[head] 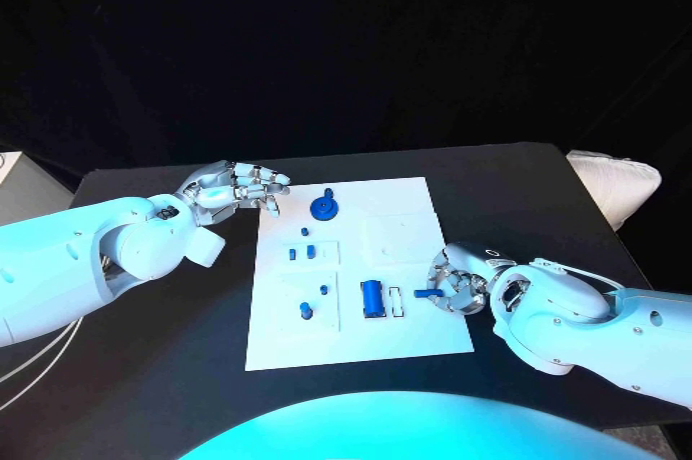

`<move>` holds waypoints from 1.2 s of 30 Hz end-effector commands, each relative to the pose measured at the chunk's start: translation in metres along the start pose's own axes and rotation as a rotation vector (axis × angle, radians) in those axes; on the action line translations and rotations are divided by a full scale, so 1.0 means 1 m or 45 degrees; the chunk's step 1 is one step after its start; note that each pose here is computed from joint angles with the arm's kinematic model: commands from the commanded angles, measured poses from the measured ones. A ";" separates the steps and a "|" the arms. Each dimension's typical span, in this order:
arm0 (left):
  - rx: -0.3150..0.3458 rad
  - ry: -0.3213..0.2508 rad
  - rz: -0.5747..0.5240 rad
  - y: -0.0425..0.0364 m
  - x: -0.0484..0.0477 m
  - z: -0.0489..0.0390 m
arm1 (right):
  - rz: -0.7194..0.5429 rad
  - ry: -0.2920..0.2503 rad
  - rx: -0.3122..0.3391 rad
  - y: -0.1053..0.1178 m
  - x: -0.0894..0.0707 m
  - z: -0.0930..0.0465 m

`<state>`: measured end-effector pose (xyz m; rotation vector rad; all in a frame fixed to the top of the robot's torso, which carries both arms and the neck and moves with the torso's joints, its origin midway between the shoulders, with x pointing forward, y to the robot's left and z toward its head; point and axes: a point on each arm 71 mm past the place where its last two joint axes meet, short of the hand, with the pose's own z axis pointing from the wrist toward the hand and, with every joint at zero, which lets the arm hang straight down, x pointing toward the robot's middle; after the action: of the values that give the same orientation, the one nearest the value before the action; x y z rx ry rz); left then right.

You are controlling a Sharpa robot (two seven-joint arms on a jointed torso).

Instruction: Assemble the parts on the task board

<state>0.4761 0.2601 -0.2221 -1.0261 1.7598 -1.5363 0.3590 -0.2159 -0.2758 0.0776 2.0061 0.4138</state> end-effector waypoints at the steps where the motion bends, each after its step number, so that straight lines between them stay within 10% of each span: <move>1: 0.018 0.014 -0.011 -0.0015 0.0022 0.0005 | 0.014 -0.005 -0.004 0.002 0.002 -0.003; 12: 0.018 0.016 -0.011 -0.0015 0.0025 0.0007 | 0.136 -0.078 -0.045 0.015 -0.012 -0.011; 36: 0.013 0.016 -0.011 -0.0013 0.0026 0.0002 | 0.218 0.114 0.024 0.037 0.009 0.005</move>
<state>0.4756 0.2597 -0.2221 -1.0259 1.7612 -1.5372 0.3560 -0.1778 -0.2706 0.2390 2.0585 0.5348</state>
